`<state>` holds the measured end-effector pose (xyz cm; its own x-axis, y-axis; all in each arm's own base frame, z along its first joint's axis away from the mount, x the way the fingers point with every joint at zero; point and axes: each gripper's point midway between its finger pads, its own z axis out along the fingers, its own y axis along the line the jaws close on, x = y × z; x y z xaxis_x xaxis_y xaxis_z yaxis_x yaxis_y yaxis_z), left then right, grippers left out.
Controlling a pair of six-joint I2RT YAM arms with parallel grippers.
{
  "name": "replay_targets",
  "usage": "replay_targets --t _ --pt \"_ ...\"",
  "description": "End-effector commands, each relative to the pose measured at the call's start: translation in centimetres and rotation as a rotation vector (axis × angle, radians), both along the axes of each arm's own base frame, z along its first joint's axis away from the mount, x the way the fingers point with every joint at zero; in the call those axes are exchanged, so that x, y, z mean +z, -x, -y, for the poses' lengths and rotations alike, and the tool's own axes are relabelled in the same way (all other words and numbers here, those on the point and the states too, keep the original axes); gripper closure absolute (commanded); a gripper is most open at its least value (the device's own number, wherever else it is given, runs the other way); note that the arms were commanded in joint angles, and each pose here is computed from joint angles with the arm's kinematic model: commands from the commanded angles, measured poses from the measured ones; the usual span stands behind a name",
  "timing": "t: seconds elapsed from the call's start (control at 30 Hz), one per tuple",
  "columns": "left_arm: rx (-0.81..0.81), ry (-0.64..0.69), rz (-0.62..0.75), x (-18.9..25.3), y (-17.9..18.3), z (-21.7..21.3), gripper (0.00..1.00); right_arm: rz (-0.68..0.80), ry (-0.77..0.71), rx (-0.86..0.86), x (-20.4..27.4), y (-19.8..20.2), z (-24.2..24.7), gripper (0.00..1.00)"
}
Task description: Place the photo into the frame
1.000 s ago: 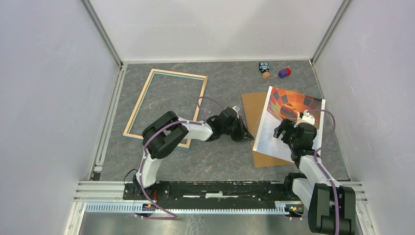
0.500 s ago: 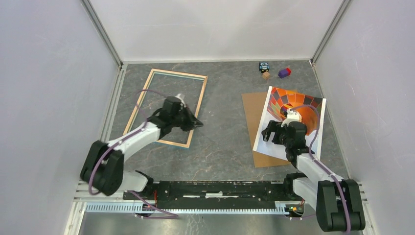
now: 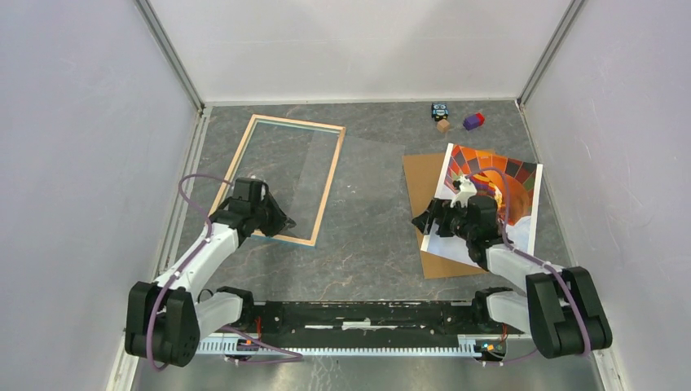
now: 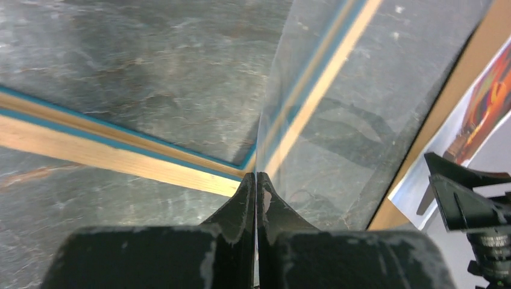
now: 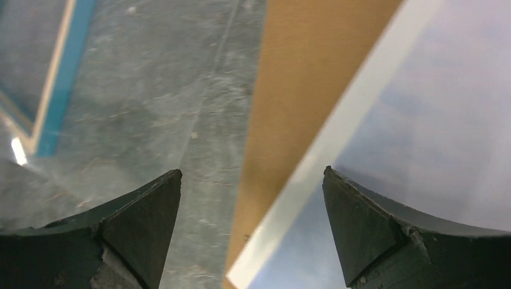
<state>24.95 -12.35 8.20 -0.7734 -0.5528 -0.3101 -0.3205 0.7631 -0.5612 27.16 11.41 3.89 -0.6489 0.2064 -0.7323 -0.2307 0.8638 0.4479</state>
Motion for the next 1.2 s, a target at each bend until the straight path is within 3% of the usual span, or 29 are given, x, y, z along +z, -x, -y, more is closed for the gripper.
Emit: replay_targets --t 0.0,0.37,0.6,0.7,0.97,1.17 --pt "0.017 -0.016 -0.045 -1.5 0.5 -1.7 0.98 -0.062 -0.213 0.125 1.5 1.3 -4.7 0.08" --pt "0.063 0.038 -0.098 -2.1 0.3 -3.6 0.98 -0.163 -0.352 0.218 1.3 2.5 -9.8 0.1" --pt "0.101 0.053 -0.103 -1.9 -0.3 -5.5 0.98 -0.168 -0.276 0.237 0.4 1.9 -10.5 0.1" --pt "0.098 0.051 -0.107 -1.8 -0.4 -5.6 0.92 -0.166 -0.219 0.241 -0.2 1.2 -10.2 0.1" --pt "0.051 0.128 -0.034 -0.6 -1.8 -4.8 0.37 -0.148 -0.15 0.285 -0.6 0.5 -10.2 0.11" --pt "0.025 0.147 0.006 0.5 -2.6 -4.8 0.16 -0.141 -0.081 0.298 -1.6 0.4 -9.5 0.11"
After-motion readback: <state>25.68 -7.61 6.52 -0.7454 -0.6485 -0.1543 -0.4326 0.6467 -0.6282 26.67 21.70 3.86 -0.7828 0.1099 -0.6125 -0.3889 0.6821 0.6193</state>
